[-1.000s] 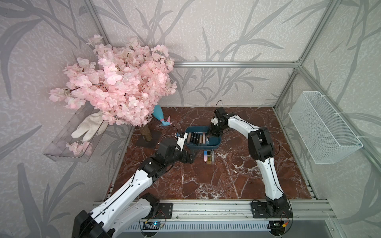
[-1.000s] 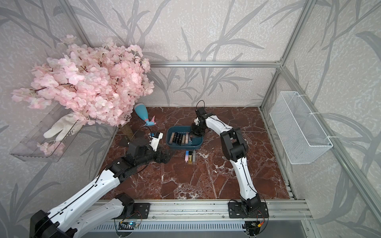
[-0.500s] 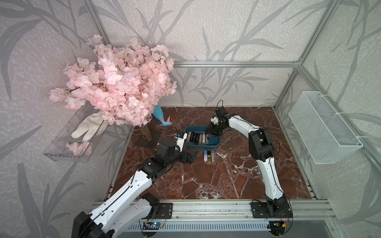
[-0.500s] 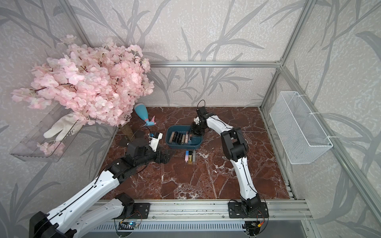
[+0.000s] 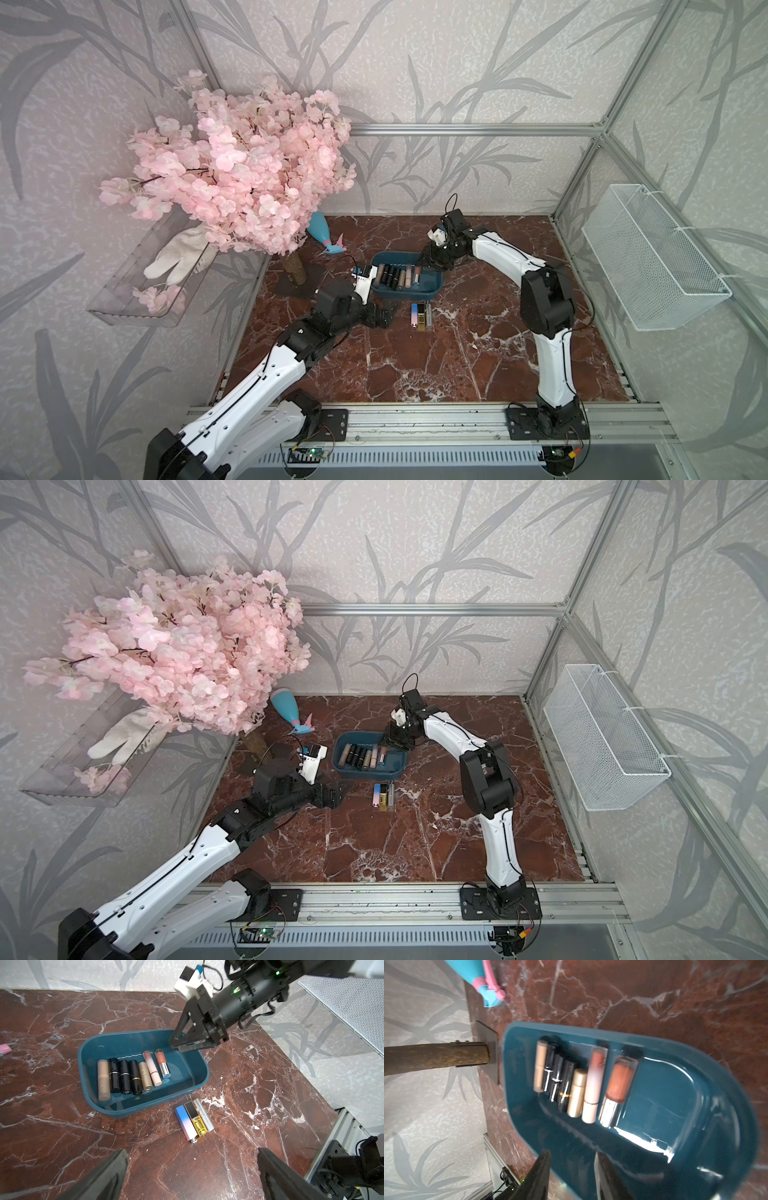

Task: Put the lipstick into the storage box
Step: Place the lipstick in the storage box, then pick up the lipstick at the center of the board, then place the lipstick in the storage box.

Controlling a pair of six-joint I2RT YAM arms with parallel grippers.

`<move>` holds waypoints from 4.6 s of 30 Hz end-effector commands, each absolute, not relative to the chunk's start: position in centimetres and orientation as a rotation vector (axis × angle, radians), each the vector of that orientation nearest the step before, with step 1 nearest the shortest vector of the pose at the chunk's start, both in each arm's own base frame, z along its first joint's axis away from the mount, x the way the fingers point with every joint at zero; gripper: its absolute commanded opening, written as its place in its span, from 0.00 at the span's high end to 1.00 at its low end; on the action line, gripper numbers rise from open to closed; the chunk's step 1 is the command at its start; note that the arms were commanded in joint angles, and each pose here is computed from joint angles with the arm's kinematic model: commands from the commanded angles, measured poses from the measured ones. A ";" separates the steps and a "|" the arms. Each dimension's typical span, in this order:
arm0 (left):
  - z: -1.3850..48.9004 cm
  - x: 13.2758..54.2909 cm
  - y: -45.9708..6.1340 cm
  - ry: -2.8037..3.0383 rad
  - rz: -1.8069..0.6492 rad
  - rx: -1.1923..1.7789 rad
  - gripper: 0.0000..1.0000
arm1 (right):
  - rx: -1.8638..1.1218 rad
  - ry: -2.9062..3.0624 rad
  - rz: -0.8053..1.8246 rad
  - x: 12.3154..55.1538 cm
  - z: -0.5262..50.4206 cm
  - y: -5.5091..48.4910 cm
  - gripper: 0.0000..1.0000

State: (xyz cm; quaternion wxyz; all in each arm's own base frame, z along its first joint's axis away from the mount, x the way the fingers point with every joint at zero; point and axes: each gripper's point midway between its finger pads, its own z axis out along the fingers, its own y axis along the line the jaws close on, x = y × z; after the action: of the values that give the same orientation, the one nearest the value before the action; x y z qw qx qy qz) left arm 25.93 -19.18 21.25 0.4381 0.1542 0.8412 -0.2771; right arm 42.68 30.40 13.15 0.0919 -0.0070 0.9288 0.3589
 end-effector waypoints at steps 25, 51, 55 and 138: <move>17.1 21.8 -20.0 2.058 -0.738 0.432 0.00 | -0.557 2.981 0.431 26.1 9.3 27.5 0.51; 17.6 21.1 -18.6 2.043 -0.676 0.450 0.00 | -0.535 3.057 0.231 28.4 2.8 27.8 0.52; 17.6 21.0 -18.4 2.042 -0.666 0.449 0.00 | -0.536 3.050 0.225 29.1 2.6 28.0 0.53; 21.5 23.8 -17.8 2.017 -0.612 0.283 0.00 | -0.118 2.964 0.603 42.4 10.6 31.4 0.74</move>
State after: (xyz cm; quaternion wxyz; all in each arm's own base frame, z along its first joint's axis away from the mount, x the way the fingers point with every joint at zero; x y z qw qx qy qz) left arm 23.68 -18.37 20.09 0.4734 0.1272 0.8333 -0.2557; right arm 42.50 31.43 11.31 0.0680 -0.0412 0.9721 0.2205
